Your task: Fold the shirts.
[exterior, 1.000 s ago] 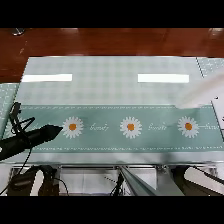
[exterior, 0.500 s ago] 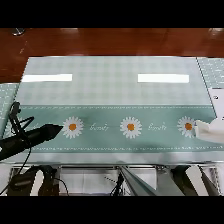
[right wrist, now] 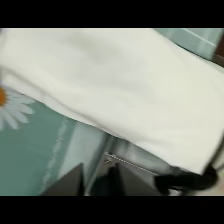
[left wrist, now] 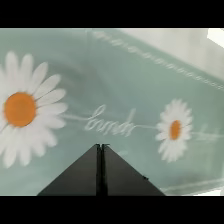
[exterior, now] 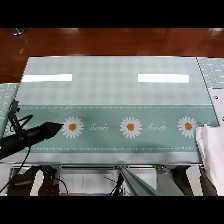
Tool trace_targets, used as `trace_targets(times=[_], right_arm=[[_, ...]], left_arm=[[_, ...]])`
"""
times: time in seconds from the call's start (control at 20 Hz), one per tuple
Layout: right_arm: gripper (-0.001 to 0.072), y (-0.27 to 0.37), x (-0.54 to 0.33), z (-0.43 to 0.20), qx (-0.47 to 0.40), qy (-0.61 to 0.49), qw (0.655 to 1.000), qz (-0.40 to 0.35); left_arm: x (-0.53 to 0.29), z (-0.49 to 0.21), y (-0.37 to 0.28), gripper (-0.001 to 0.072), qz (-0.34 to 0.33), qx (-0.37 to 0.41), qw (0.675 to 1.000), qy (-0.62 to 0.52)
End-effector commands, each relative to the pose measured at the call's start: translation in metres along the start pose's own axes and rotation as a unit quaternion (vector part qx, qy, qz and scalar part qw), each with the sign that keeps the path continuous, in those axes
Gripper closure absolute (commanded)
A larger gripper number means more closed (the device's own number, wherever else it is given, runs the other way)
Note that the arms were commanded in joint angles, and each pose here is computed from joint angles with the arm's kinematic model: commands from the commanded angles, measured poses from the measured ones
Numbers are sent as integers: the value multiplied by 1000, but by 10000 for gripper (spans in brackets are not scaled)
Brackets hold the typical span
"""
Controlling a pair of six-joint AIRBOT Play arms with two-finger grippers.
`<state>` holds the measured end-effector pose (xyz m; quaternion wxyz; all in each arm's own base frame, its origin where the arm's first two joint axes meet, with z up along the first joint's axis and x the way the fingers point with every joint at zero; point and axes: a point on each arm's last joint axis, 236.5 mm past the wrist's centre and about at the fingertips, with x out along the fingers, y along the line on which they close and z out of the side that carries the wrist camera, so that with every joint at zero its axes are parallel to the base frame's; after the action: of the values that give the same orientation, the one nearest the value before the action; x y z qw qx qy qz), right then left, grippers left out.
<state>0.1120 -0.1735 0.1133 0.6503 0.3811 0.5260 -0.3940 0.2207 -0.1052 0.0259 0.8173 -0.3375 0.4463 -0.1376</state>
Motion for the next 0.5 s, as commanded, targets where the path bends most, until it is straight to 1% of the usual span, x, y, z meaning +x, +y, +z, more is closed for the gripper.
trace_targets(times=[0.0, 0.05, 0.1, 0.15, 0.2, 0.25, 0.3, 0.35, 0.4, 0.45], right_arm=[[690, 144, -39, 46, -88, -69, 950, 292], [690, 198, -74, 55, -148, -127, 903, 382], [690, 237, -100, 53, -190, -171, 867, 428], [690, 272, -113, 36, -242, -195, 838, 447], [689, 298, -110, 11, -301, -199, 821, 442], [689, 319, -95, -23, -372, -189, 807, 417], [689, 333, -75, -56, -440, -173, 793, 384], [689, 343, -48, -93, -497, -148, 781, 348], [689, 348, -19, -122, -532, -125, 778, 310], [689, 348, 13, -143, -543, -101, 789, 267]], left_arm=[[-3, 42, -62, 681, -116, -1, 993, -32], [-8, 60, -91, 681, -163, 14, 986, -41], [-13, 79, -120, 681, -199, 36, 978, -46], [-16, 94, -144, 681, -217, 58, 974, -41], [-16, 106, -170, 682, -228, 92, 969, -33], [-11, 113, -189, 682, -222, 134, 965, -27], [2, 115, -200, 682, -191, 191, 963, -19], [22, 114, -196, 683, -137, 230, 963, -2], [42, 109, -183, 683, -76, 253, 964, 17], [62, 102, -163, 682, -15, 274, 961, 39]])
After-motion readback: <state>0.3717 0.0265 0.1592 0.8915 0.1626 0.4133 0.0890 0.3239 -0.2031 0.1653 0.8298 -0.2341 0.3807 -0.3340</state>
